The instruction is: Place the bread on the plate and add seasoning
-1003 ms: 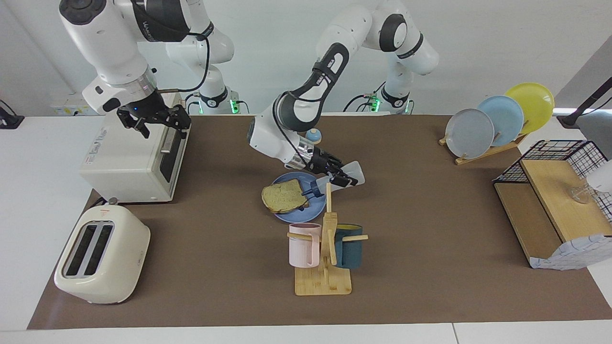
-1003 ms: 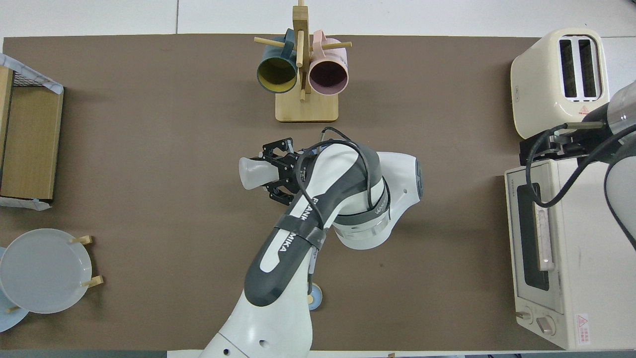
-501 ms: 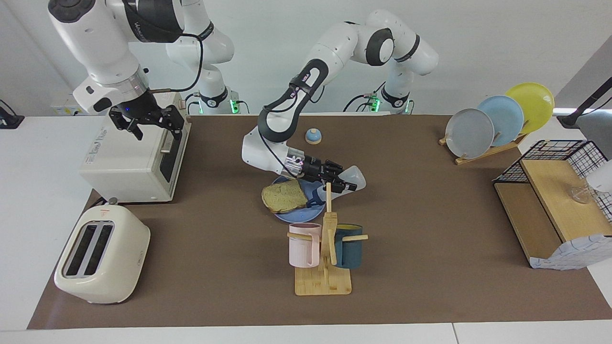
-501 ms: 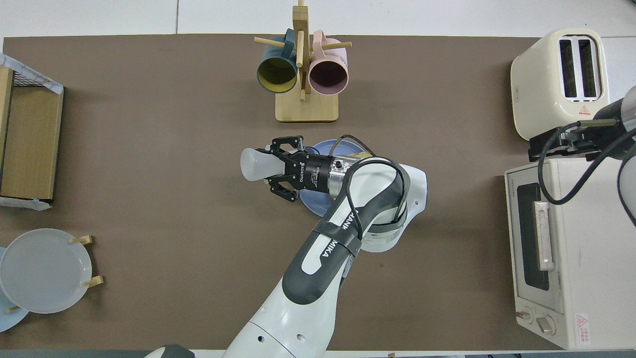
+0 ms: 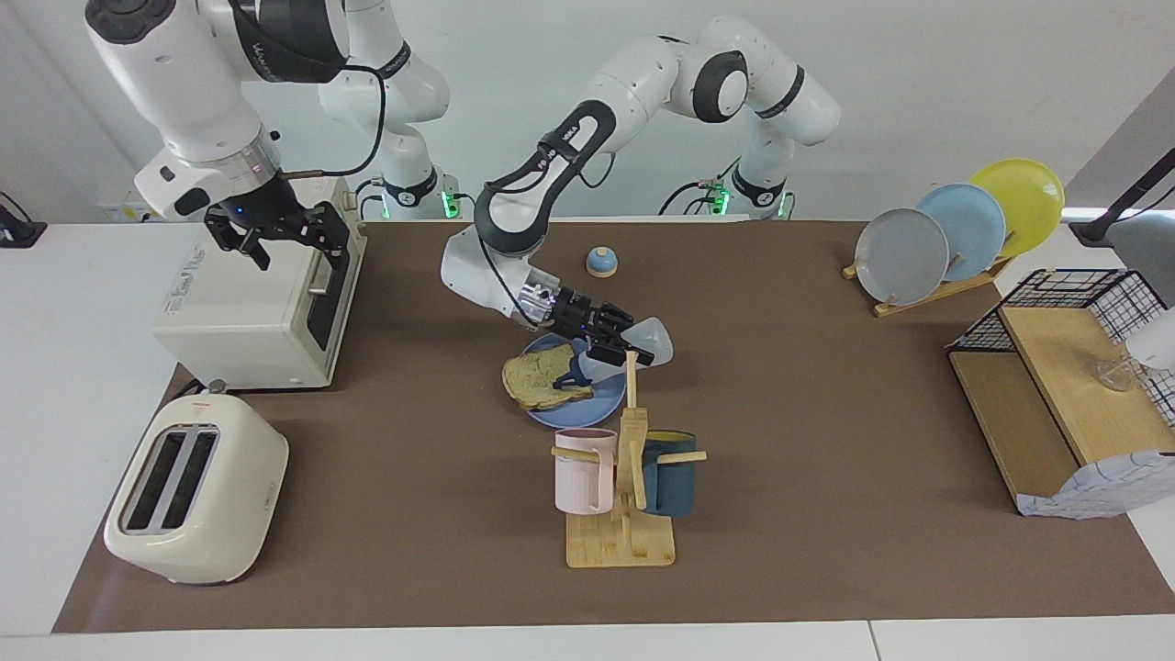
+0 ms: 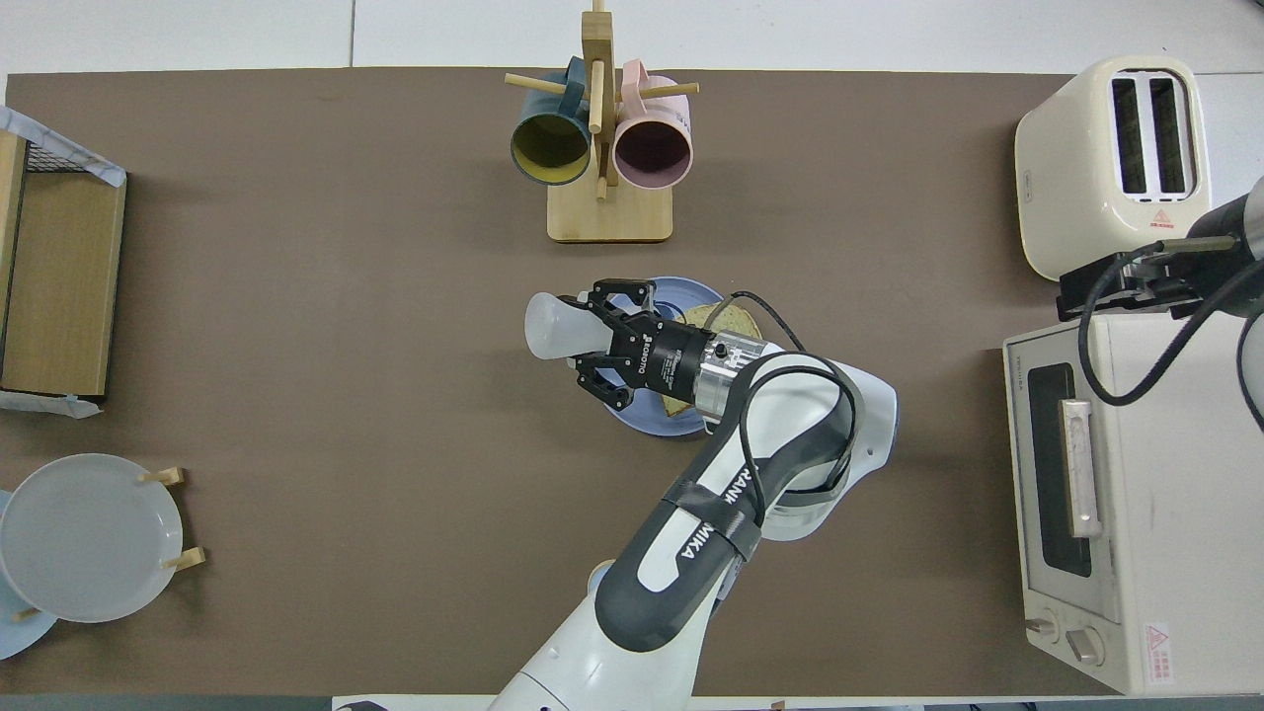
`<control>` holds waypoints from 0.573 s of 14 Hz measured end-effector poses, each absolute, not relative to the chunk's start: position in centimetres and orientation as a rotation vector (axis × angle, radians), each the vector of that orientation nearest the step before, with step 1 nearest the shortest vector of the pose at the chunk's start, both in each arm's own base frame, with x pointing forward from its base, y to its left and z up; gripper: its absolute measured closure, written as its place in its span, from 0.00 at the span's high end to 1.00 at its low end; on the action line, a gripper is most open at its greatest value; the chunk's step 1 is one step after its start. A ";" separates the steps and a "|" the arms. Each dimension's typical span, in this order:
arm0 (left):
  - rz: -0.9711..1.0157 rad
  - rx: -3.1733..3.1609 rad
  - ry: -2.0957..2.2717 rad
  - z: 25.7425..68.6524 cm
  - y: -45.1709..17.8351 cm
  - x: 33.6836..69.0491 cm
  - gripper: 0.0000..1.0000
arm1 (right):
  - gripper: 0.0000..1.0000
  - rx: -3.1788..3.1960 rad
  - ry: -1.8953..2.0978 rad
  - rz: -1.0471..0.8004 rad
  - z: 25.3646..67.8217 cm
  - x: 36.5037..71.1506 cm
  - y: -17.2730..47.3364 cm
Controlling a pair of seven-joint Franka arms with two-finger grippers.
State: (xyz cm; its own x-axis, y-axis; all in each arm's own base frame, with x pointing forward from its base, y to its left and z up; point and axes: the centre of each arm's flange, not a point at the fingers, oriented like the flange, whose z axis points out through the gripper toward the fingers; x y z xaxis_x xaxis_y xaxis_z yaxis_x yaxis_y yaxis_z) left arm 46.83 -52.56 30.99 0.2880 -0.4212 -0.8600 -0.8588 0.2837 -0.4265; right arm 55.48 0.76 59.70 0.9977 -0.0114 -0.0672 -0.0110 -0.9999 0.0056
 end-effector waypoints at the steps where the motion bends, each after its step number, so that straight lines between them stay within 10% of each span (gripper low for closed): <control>1: 0.449 -1.306 1.326 31.2 -52.6 47.0 0.52 | 1.00 3.135 -0.018 -0.105 59.7 55.5 0.8; 8: 0.521 -1.169 1.298 29.6 -50.7 48.1 0.52 | 1.00 3.135 -0.018 -0.105 59.7 55.5 0.8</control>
State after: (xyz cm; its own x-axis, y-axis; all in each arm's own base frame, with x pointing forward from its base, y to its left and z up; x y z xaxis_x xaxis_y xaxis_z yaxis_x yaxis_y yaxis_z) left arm 48.10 -50.66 29.64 0.2646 -0.2931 -0.9187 -0.8474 0.3842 -0.3666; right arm 55.48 0.76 59.70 0.9977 -0.0114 -0.0669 -0.0110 -0.9999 0.0056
